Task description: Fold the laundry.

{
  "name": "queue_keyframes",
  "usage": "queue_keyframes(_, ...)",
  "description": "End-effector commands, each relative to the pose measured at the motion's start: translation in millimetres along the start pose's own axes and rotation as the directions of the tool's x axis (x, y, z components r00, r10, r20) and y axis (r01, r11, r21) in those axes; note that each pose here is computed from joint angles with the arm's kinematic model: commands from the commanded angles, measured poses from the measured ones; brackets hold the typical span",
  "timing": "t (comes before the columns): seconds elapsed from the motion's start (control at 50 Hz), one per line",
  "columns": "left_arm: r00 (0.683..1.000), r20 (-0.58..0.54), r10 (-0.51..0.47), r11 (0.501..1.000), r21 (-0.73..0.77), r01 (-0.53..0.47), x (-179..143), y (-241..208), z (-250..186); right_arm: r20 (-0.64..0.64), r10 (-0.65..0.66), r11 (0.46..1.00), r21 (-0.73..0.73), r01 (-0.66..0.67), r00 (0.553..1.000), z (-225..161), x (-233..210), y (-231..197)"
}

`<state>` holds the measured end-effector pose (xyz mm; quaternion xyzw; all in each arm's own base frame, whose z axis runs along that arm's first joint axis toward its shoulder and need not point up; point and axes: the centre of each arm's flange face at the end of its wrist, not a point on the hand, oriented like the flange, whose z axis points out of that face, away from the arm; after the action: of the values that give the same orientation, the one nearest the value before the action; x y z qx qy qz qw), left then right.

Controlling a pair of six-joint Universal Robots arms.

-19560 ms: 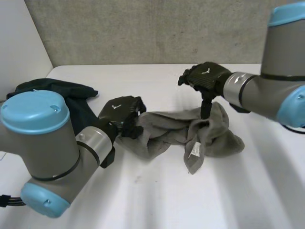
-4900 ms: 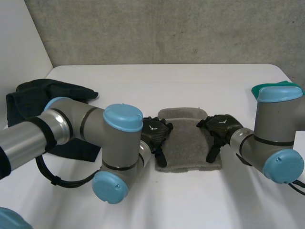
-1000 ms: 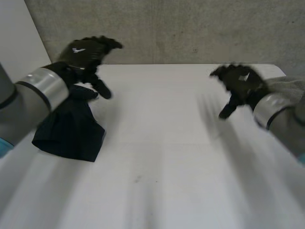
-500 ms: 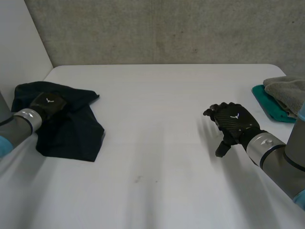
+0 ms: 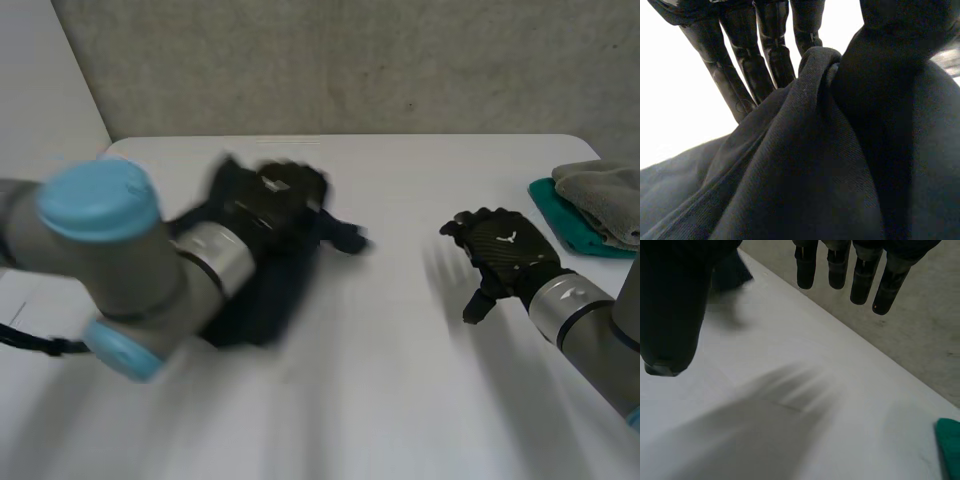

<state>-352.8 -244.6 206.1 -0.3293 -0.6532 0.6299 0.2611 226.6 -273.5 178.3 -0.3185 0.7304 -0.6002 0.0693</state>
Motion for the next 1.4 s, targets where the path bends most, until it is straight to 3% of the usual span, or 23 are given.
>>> queue_keyframes(0.02,0.972,-0.202,-0.124,0.986,-0.139,0.097,71,28,-19,-0.08,0.006,1.0,-0.01,-0.006,0.997,4,20,1)
queue_keyframes(0.16,0.981,-0.162,-0.105,0.993,-0.078,0.094,54,-6,-29,-0.098,0.002,1.0,0.007,-0.001,0.995,6,26,-5)
queue_keyframes(0.26,0.995,0.026,-0.091,0.996,-0.013,0.092,0,-30,-37,-0.095,-0.006,0.999,0.046,0.01,0.995,8,30,-18)
queue_keyframes(0.44,0.975,0.208,-0.082,0.996,0.057,0.071,-55,-45,-37,-0.018,-0.06,0.998,0.027,0.06,0.998,8,30,-43)
queue_keyframes(0.56,0.965,0.251,-0.078,0.997,0.02,0.075,-83,-30,-17,0.081,-0.051,0.999,-0.007,0.052,0.995,23,18,-53)
queue_keyframes(0.68,0.957,0.287,-0.04,0.987,-0.14,0.083,-109,8,-2,0.168,-0.03,0.999,-0.025,0.035,0.985,48,-3,-63)
queue_keyframes(0.8,0.968,0.249,-0.002,0.967,-0.248,0.066,-106,27,-3,0.207,0.017,0.998,-0.067,-0.003,0.978,76,-11,-53)
queue_keyframes(0.92,0.969,0.246,-0.008,0.964,-0.257,0.073,-104,30,-4,0.246,0.03,0.995,-0.095,-0.006,0.969,101,-29,-34)
queue_keyframes(1.16,0.972,0.233,0.008,0.964,-0.26,0.054,-101,38,4,0.31,0.037,0.994,-0.112,-0.002,0.95,115,-65,-18)
queue_keyframes(1.26,0.961,0.271,0.05,0.993,-0.121,-0.017,-116,16,26,0.251,0.042,0.999,-0.021,-0.038,0.967,131,-54,-35)
queue_keyframes(1.3,0.952,0.299,0.068,0.997,-0.056,-0.054,-122,2,33,0.174,0.035,0.996,0.079,-0.049,0.984,141,-43,-57)
queue_keyframes(1.4,0.913,0.393,0.105,0.955,0.216,-0.202,-135,-64,50,-0.003,0.028,0.94,0.34,-0.025,1.0,147,-12,-119)
